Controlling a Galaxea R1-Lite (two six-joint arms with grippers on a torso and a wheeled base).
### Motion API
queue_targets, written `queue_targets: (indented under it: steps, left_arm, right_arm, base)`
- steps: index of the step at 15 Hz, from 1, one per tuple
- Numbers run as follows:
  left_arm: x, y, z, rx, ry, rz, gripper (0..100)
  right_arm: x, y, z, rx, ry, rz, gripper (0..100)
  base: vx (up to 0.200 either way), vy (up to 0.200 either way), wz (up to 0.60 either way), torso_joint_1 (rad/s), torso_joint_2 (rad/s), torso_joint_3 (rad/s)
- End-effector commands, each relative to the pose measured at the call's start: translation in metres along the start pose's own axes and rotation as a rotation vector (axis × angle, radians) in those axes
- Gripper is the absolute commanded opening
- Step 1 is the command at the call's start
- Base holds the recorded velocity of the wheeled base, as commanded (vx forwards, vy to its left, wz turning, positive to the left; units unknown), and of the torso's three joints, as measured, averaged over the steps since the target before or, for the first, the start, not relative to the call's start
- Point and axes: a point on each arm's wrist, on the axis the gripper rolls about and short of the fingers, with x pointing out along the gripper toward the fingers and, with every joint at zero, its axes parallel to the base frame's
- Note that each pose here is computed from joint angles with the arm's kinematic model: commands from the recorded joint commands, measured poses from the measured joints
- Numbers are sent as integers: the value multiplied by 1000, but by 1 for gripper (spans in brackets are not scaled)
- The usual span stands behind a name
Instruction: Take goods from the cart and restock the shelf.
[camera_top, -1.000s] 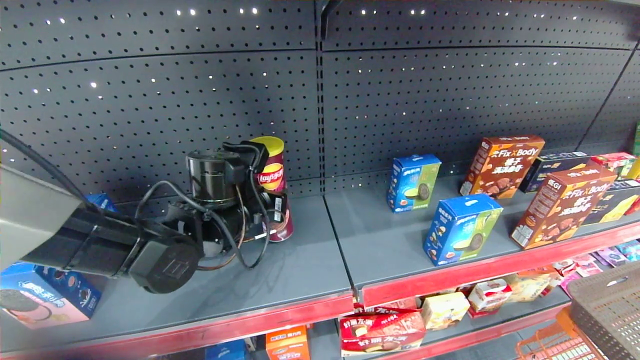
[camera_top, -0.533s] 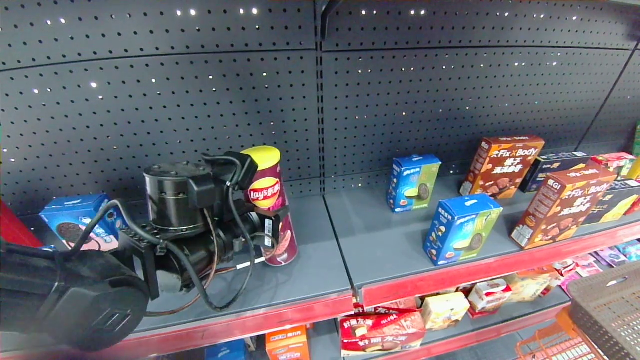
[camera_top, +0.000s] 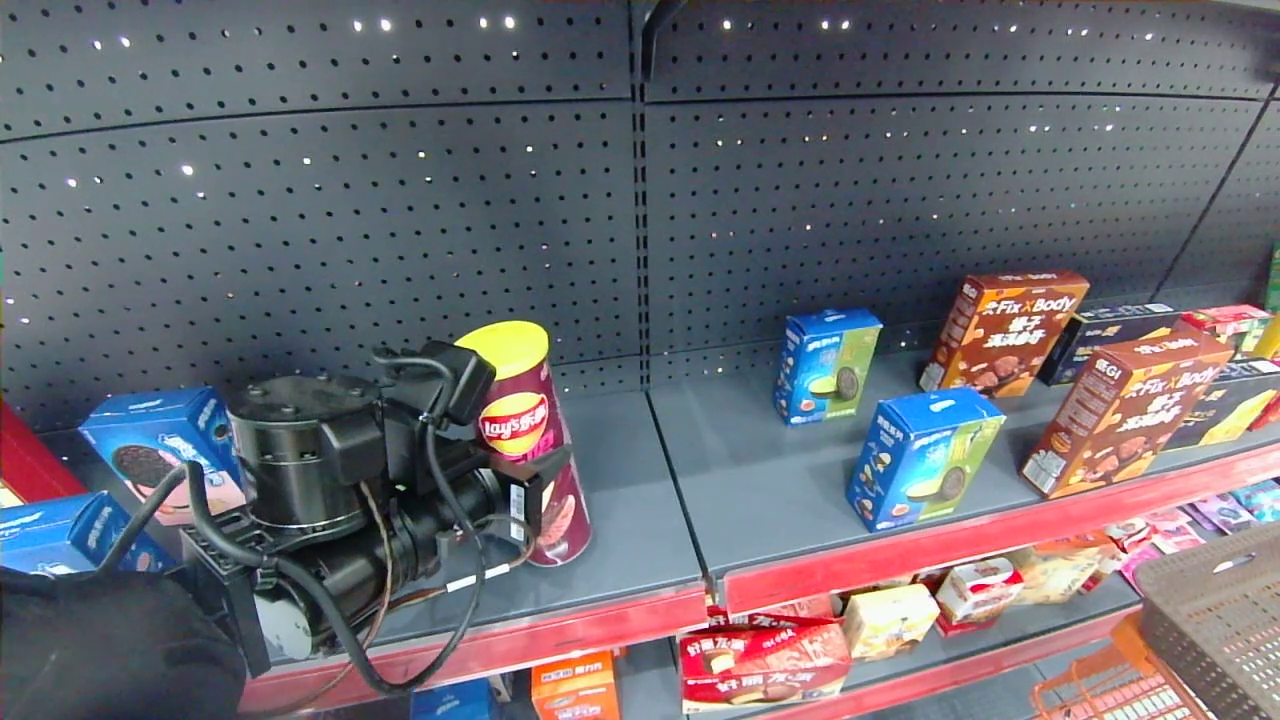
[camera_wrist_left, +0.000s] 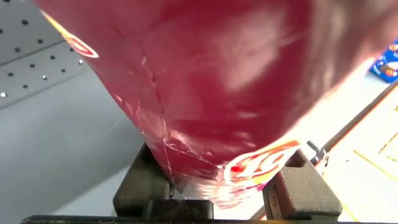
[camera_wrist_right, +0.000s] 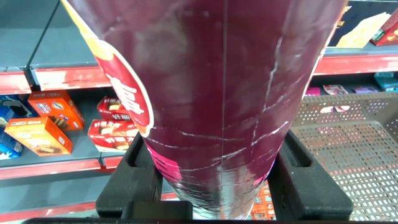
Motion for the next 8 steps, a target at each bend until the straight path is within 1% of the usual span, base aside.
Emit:
queue_targets:
  steps: [1,4,6,8]
  left_arm:
    - [-3,0,-2,1,5,-1,0]
    - [-5,2,-1,3,0,4,0]
    - [-4,3,-1,20,4,9,0]
    - [-6,4,-4,22,11,9,0]
  right_arm:
    - [-1,0,-1,0,-5,0,0]
    - [-1,0,-1,0,-5,0,0]
    - [-1,0,0,0,-7,0,0]
    - [-1,0,0,0,-7,0,0]
  base:
    - [0,0,0,0,0,0]
    - [0,0,0,0,0,0]
    - [0,0,0,0,0,0]
    - [0,0,0,0,0,0]
